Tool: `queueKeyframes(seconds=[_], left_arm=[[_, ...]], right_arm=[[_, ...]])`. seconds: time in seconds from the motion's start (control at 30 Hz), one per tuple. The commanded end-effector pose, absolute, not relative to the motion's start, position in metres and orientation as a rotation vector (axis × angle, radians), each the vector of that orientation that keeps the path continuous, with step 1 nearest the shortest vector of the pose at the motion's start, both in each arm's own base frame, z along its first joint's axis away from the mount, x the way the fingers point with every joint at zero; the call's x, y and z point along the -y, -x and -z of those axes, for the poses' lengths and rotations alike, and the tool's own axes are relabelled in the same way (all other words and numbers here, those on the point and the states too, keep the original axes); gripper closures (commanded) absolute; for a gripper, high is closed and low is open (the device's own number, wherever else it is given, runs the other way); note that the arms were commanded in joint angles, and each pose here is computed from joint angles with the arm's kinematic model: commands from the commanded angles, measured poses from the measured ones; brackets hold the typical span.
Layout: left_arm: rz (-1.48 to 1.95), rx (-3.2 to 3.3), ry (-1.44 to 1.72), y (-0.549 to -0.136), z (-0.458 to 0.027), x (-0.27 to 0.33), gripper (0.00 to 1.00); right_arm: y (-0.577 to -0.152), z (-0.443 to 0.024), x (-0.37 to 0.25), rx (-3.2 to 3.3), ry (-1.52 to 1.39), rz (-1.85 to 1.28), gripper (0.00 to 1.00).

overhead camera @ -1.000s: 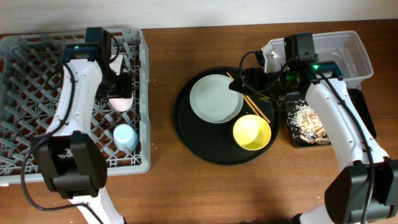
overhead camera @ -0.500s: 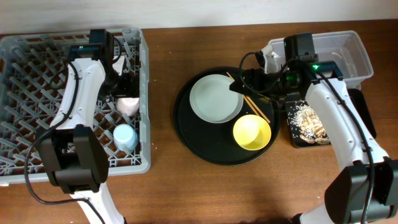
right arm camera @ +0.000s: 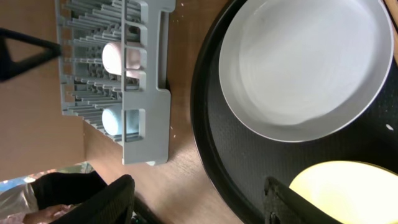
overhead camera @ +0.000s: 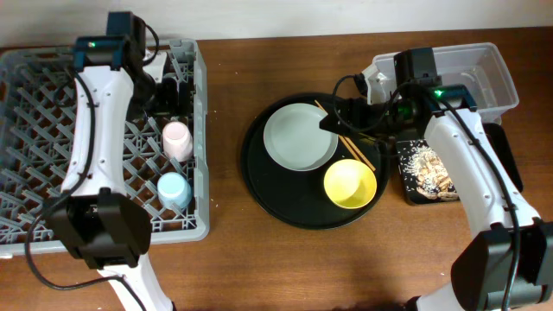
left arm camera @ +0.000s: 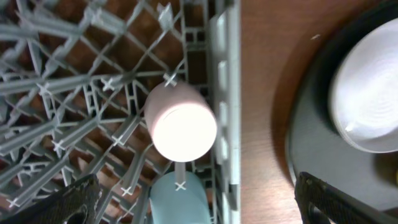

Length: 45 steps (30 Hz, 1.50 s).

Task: Sort waste into correct bins and load items into the dishwasher rack
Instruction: 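Carry the pink cup with the left gripper and set it upside down in the rack, then reach the left gripper to the yellow bowl and grasp its rim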

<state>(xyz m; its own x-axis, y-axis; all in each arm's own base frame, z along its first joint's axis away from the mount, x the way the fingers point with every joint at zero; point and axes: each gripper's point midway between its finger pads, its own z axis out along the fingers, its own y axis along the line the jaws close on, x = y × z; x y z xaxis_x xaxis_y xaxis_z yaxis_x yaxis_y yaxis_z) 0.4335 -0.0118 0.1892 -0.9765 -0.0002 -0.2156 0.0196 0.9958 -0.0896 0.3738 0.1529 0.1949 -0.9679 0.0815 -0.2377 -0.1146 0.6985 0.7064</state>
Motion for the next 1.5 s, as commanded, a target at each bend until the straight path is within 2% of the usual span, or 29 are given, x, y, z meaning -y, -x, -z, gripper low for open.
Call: queueKeyframes(seconds=[0.0,0.33,0.57,0.63,0.73,1.1,1.3,1.4,1.47], left_arm=[[0.201,-2.823,-0.026,-0.427,-0.232,0.023,0.01],[0.217,-2.790,-0.096,-0.397,-0.266,0.047,0.01],[0.239,-2.765,-0.220,-0.387,-0.275,0.081,0.01],[0.245,-2.765,-0.244,-0.385,-0.275,0.089,0.01],[0.258,-2.765,-0.251,-0.384,-0.275,0.100,0.01],[0.295,-2.726,-0.351,-0.383,-0.274,0.140,0.01],[0.312,-2.767,-0.322,-0.384,-0.246,0.155,0.01],[0.314,-2.781,-0.243,-0.390,-0.231,0.156,0.01],[0.309,-2.780,-0.210,-0.394,-0.226,0.155,0.01]], right_arm=[[-0.370,-0.204,-0.151,-2.639,0.063,-1.103,0.34],[-0.339,-0.240,-0.111,-2.622,0.009,-0.740,0.34],[-0.314,-0.260,-0.091,-2.599,-0.023,-0.587,0.30],[-0.312,-0.260,-0.090,-2.604,-0.027,-0.579,0.23],[-0.312,-0.260,-0.090,-2.608,-0.027,-0.580,0.01],[-0.314,-0.251,-0.089,-2.641,-0.039,-0.573,0.01],[-0.324,-0.229,-0.076,-2.708,-0.182,-0.483,0.04],[-0.329,-0.222,-0.073,-2.721,-0.232,-0.461,0.10],[-0.334,-0.220,-0.073,-2.716,-0.240,-0.455,0.19]])
